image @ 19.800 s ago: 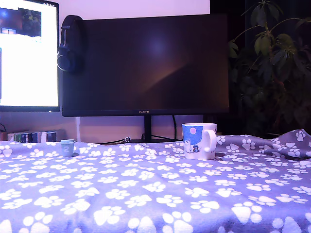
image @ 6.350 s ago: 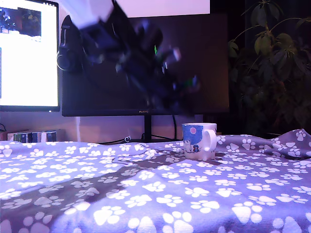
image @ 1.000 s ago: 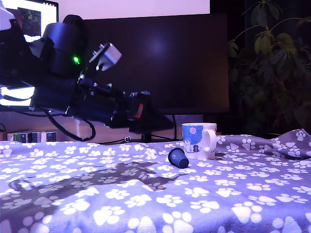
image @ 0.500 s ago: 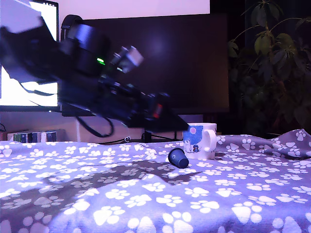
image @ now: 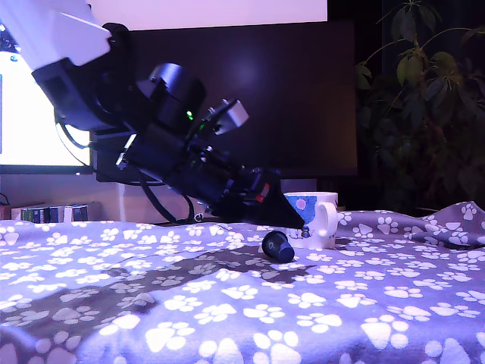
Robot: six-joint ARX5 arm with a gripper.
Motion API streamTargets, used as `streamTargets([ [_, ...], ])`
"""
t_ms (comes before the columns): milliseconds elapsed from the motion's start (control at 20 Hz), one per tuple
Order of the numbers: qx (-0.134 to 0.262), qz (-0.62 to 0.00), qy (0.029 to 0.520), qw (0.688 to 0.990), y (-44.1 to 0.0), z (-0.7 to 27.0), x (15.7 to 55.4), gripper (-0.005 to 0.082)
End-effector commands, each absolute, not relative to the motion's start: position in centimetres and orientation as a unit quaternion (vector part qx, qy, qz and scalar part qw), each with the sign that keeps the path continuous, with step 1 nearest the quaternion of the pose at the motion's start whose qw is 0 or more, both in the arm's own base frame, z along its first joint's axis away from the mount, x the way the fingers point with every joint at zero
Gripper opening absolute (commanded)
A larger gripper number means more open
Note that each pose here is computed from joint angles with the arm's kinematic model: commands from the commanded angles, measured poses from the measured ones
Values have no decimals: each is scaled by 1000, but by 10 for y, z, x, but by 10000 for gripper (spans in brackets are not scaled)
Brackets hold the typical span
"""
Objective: Pick up the coffee capsules on the table and drop them inside the coffee cup
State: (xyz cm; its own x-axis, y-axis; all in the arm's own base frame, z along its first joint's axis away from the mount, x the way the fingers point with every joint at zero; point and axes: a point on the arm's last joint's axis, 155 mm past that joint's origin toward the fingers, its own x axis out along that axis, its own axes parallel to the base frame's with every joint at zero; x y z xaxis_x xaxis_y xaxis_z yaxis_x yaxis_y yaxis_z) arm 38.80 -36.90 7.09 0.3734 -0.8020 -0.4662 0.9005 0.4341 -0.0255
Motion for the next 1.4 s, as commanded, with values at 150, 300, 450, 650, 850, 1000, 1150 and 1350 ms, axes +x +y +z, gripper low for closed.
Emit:
streamTargets([
  [150,124,-519,241,811,-372,47,390,767],
  [300,136,-512,252,810,-372,38,396,766],
  [450,152,-499,246,817,-370,40,404,765],
  [650,157,-498,252,815,-369,36,406,765],
  [850,169,-502,257,808,-368,29,402,762],
  [1000,170,-501,274,803,-366,18,399,762],
  [1150,179,-503,271,801,-365,17,399,762],
  [1350,184,-497,269,804,-364,17,401,733],
])
